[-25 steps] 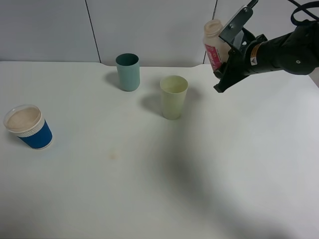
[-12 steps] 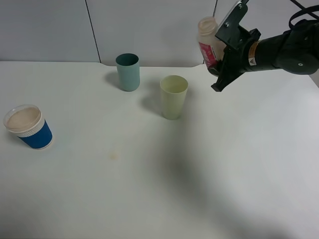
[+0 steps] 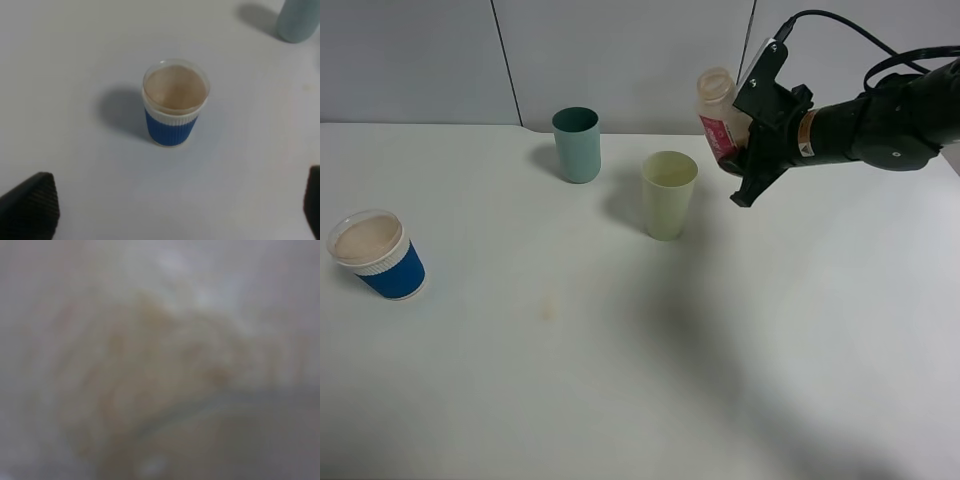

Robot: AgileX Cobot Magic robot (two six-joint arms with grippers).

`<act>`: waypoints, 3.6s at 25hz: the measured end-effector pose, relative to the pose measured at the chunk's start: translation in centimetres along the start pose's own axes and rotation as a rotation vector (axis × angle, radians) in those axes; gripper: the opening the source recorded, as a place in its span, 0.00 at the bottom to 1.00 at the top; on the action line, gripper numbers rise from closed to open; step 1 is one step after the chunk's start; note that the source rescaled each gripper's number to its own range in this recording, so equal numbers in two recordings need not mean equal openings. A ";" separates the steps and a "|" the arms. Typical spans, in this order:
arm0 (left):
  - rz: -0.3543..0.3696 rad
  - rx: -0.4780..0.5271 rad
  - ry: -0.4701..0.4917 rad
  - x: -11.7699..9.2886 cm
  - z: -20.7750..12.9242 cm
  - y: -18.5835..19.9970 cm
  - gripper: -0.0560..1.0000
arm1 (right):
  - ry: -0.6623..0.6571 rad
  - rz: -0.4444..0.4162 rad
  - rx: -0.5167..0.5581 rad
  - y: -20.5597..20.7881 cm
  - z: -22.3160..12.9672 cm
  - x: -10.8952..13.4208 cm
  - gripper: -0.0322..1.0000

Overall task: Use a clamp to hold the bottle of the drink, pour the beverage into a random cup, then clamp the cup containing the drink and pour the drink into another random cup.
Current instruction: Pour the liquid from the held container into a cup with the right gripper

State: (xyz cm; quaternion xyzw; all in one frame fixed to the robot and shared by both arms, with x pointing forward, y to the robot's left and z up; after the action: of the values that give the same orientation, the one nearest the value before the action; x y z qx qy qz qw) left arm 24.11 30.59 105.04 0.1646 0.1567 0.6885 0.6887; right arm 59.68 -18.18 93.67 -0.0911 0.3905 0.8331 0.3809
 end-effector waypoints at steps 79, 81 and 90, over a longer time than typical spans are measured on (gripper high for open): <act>0.000 0.000 0.000 0.0 0.0 0.0 0.97 | 0.527 -0.030 0.189 0.2 2.0 -0.1 0.03; 0.000 0.000 0.000 0.0 0.0 0.0 0.97 | 0.527 -0.032 0.193 0.2 2.0 -0.1 0.03; 0.000 0.000 0.000 0.0 0.0 0.0 0.97 | 0.536 -0.042 0.219 0.3 1.8 -0.3 0.03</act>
State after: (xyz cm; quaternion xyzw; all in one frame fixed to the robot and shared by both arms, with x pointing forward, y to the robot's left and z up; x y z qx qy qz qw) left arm 24.11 30.59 105.04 0.1646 0.1567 0.6885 0.6887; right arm 59.92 -17.17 95.15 -0.2743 0.5628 0.7242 0.2892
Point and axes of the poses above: a point on each arm's last joint axis where the gripper is mounted, y pointing back along that axis away from the gripper, x along the wrist's bending axis when the last joint is at zero, z = x × y, the point moved 1 cm from there along -y, pointing out along that axis toward the gripper, and after that the axes turned 6 degrees about -y, right-handed, at the moved point
